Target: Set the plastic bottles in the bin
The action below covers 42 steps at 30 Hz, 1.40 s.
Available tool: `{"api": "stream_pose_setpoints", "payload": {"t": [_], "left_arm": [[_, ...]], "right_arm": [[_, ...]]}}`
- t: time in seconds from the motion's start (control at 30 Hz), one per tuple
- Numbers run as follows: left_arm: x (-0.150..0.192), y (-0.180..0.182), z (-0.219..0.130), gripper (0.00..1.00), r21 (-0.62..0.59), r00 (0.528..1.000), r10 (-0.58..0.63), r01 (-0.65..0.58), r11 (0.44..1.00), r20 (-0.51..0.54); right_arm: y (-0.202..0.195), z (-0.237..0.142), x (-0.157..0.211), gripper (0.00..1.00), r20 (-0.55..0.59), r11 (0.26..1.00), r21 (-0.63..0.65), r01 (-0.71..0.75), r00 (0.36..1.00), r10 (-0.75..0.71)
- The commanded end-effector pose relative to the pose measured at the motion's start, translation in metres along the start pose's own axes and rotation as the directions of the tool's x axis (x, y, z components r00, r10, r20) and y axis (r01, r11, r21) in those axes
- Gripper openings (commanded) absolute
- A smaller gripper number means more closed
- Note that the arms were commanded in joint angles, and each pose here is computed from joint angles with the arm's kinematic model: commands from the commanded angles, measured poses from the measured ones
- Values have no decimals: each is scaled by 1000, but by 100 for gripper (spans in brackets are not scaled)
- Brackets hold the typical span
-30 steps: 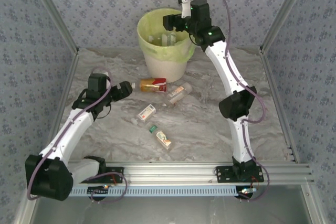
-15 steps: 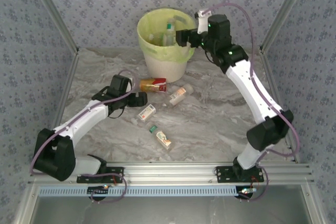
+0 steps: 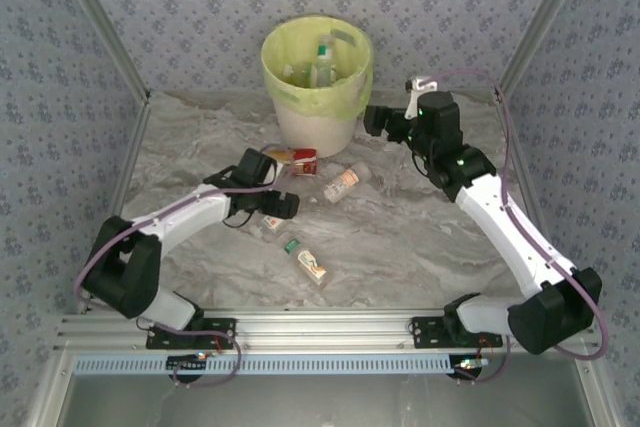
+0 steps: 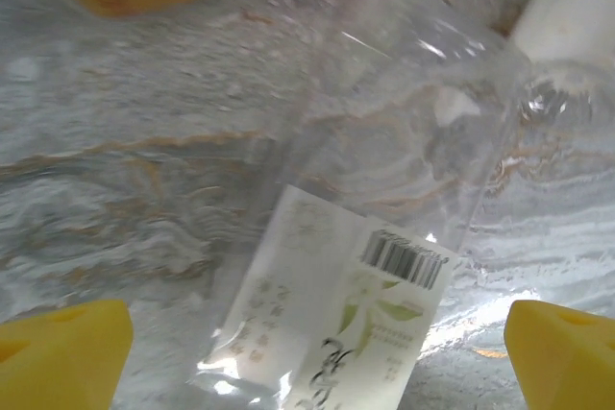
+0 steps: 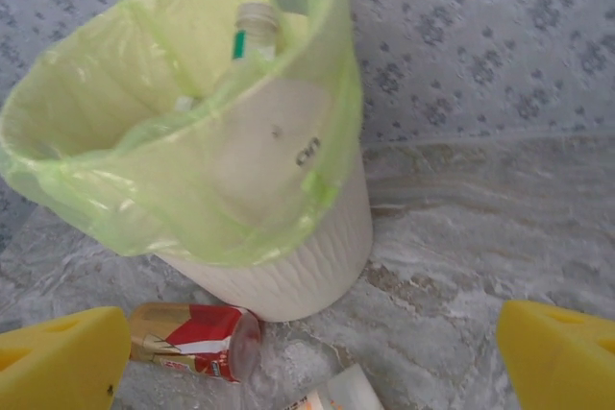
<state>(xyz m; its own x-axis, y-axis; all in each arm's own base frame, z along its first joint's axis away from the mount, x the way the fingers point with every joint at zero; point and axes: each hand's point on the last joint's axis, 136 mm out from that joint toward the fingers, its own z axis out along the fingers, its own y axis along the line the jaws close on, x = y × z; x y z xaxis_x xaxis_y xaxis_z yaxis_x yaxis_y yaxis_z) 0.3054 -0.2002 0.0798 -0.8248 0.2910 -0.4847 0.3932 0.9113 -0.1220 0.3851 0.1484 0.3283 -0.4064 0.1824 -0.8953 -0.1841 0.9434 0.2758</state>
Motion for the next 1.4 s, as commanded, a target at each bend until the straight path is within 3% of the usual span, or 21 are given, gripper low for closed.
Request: {"api": "stream_pose_setpoints", "payload": {"t": [0.0,0.2,0.77,1.13,1.23,1.37], "left_arm": [[-4,-16,11,99,-9,990,140,-140,990,-28],[-3,-2,36,99,-164,983,155,-169,972,-98],[2,1,56,83,-179,974,172,-197,964,-147],[-12,-1,25,57,-176,984,169,-177,968,-58],[-17,-3,14,43,-167,984,174,-175,970,-21],[-21,-12,-2,15,-115,979,202,-196,974,38]], "right_arm": [[-25,-9,10,100,37,991,84,-109,994,106],[-46,-19,11,100,69,978,124,-168,985,160],[-50,-19,14,100,67,974,124,-189,981,182],[-52,-17,15,100,72,971,126,-205,978,197],[-48,-20,9,100,91,974,106,-202,977,193],[-46,-26,2,100,128,976,82,-202,973,191]]}}
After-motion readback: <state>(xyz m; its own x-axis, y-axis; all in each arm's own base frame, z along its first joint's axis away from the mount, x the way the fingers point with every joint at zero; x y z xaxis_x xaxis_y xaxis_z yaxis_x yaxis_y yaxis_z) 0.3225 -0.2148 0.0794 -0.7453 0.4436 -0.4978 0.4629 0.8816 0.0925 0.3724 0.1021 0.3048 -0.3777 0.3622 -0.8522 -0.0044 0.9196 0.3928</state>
